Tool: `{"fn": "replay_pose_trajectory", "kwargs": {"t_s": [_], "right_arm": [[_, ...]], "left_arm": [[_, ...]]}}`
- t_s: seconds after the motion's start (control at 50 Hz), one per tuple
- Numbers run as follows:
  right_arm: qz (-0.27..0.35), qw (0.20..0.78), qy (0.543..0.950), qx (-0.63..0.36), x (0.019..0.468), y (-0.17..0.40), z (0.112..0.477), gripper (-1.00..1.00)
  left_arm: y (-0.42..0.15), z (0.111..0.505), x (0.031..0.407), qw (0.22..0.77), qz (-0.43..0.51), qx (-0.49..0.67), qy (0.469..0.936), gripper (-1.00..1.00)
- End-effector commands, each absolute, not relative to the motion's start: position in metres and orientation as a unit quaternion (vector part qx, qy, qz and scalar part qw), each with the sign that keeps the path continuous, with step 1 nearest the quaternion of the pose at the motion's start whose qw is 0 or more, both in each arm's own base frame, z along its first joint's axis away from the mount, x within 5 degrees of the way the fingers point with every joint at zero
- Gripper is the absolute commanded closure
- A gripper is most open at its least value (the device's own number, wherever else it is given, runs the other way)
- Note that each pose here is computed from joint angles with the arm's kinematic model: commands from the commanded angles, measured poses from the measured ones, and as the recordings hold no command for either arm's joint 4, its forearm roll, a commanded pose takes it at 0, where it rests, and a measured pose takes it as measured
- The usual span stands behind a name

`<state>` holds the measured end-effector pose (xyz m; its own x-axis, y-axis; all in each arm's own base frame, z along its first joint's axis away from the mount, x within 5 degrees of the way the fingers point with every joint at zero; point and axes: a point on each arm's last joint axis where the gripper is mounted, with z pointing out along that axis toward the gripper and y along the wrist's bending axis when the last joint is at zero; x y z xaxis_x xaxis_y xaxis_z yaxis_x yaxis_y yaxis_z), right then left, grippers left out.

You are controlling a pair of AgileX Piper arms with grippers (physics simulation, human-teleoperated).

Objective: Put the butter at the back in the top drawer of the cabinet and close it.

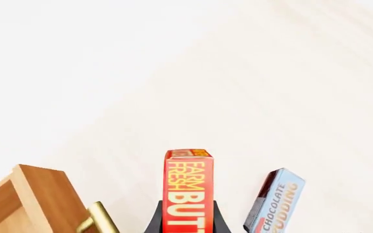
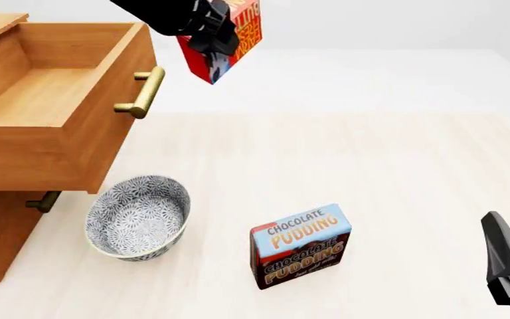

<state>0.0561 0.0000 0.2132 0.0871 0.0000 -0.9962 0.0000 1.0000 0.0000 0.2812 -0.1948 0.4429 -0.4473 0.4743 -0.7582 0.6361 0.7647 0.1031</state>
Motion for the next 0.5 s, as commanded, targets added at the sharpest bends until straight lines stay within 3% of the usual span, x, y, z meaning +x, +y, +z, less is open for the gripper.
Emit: {"fn": "replay_pose_trajectory", "kwargs": {"t_s": [0.02, 0.5], "right_arm": [[0.0, 0.737, 0.676, 0.0, 0.056, 0.0, 0.213, -1.0], [0.0, 0.737, 0.676, 0.0, 0.056, 0.0, 0.213, -1.0]], "left_arm": [[-0.178, 0.462, 0.271, 0.432, -0.09, 0.33, 0.834, 1.0], [-0.118, 0.49, 0.246, 0.46, -0.044, 0.307, 0.832, 1.0]]}}
